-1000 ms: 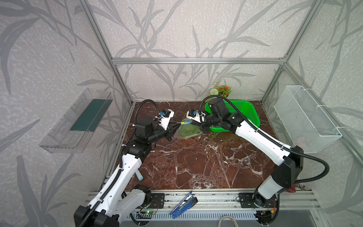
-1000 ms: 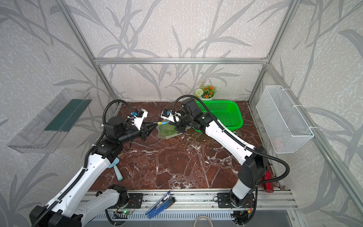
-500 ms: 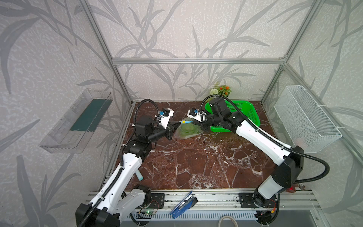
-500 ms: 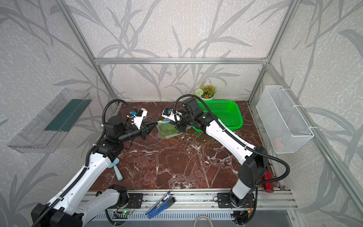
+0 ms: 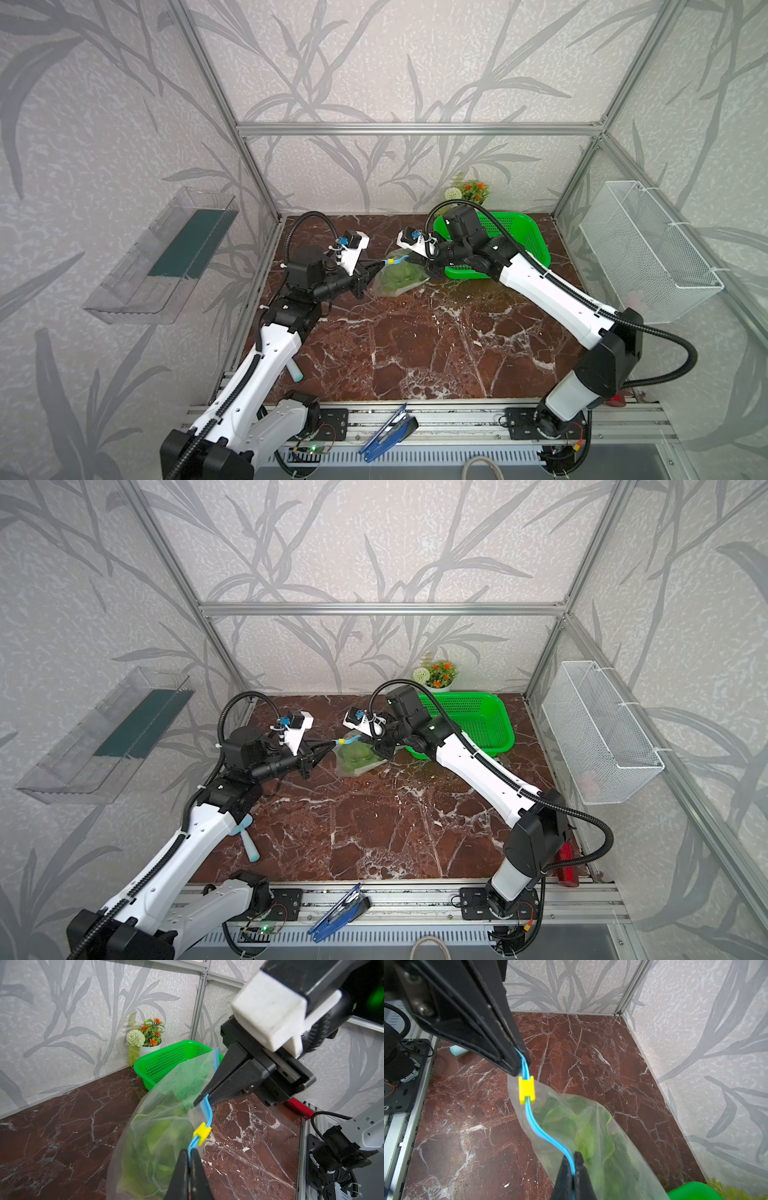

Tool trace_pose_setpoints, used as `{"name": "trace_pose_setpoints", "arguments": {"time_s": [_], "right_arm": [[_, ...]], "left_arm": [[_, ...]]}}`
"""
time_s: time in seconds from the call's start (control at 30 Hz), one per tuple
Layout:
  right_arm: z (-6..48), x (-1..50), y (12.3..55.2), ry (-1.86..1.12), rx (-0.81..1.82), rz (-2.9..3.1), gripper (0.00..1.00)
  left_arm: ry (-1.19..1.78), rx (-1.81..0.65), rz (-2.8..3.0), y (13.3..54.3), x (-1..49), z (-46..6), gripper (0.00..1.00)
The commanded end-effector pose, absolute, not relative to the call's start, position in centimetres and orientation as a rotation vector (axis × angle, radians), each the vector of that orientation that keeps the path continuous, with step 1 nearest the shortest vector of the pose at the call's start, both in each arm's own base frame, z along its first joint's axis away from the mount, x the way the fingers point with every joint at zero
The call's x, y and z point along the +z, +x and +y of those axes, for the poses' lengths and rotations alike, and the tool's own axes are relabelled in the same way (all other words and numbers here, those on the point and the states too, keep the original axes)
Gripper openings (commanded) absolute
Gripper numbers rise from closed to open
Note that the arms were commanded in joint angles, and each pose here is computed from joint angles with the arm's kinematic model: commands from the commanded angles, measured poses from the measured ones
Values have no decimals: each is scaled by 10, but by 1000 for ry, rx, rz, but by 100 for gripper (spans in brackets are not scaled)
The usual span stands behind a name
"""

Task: Open the zip-top bag and take out the chinese cabbages
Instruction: Adjust the zipper food storage bag at the center of the board.

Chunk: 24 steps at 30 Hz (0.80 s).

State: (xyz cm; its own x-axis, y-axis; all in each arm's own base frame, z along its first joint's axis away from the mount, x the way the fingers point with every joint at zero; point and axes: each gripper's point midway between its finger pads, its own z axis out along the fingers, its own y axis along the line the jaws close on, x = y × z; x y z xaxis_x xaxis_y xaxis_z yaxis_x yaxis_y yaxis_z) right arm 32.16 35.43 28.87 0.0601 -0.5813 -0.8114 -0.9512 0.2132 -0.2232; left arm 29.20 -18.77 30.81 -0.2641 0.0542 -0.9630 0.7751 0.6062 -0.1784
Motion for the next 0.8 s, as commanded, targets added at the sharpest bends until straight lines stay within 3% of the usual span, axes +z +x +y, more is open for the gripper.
{"name": "trace_pose_setpoints", "arguments": {"time_s": [0.0, 0.33, 0.63, 0.77], "right_arm": [[358, 319, 307, -1457, 594, 1543, 0], [358, 317, 307, -1459, 598, 1549, 0], [357, 317, 307, -1457, 597, 1549, 0], [357, 319, 306, -1452, 599, 1548, 0]], "left_arm": [[706, -789, 1698, 291, 314, -189, 0], [675, -814, 1696, 294, 319, -189, 13], [673, -818, 1708, 296, 317, -190, 0], [695, -834, 1684, 293, 320, -193, 0]]}}
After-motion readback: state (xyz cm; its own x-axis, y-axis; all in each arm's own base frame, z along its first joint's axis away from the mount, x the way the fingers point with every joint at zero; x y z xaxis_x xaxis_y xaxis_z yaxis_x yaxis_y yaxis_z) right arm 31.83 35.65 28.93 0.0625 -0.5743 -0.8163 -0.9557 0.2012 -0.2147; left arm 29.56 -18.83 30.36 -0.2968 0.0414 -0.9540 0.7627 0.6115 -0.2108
